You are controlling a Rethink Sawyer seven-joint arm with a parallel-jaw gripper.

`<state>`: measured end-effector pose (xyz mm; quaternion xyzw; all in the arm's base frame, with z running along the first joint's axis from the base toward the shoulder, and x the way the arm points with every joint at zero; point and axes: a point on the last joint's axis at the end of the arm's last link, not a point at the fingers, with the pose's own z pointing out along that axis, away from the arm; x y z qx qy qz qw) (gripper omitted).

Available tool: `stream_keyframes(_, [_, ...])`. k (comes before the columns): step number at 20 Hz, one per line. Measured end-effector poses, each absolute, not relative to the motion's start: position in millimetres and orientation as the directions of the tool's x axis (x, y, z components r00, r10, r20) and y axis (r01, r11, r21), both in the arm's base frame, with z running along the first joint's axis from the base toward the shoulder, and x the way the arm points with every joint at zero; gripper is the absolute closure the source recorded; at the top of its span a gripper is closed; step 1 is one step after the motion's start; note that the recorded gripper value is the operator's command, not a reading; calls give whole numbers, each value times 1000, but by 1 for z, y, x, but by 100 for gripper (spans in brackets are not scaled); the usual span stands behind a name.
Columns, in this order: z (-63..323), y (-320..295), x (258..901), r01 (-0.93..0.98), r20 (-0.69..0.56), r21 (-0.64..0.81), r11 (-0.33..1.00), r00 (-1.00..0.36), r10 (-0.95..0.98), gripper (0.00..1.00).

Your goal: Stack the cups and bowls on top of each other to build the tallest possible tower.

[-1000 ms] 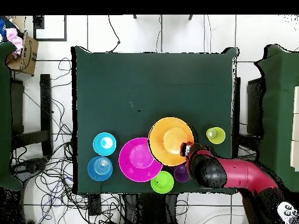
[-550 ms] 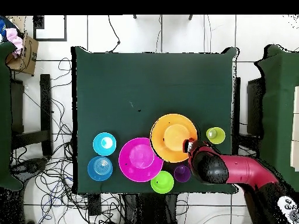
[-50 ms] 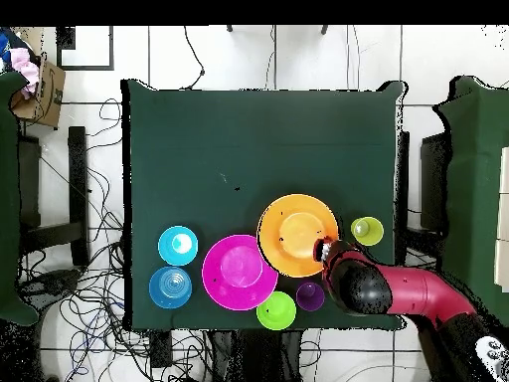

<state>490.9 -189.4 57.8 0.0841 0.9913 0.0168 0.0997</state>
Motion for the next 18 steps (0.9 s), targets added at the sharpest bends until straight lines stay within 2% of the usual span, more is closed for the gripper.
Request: stream_keyframes(18, [50, -190, 487, 144, -193, 56, 988, -969, 152, 0])
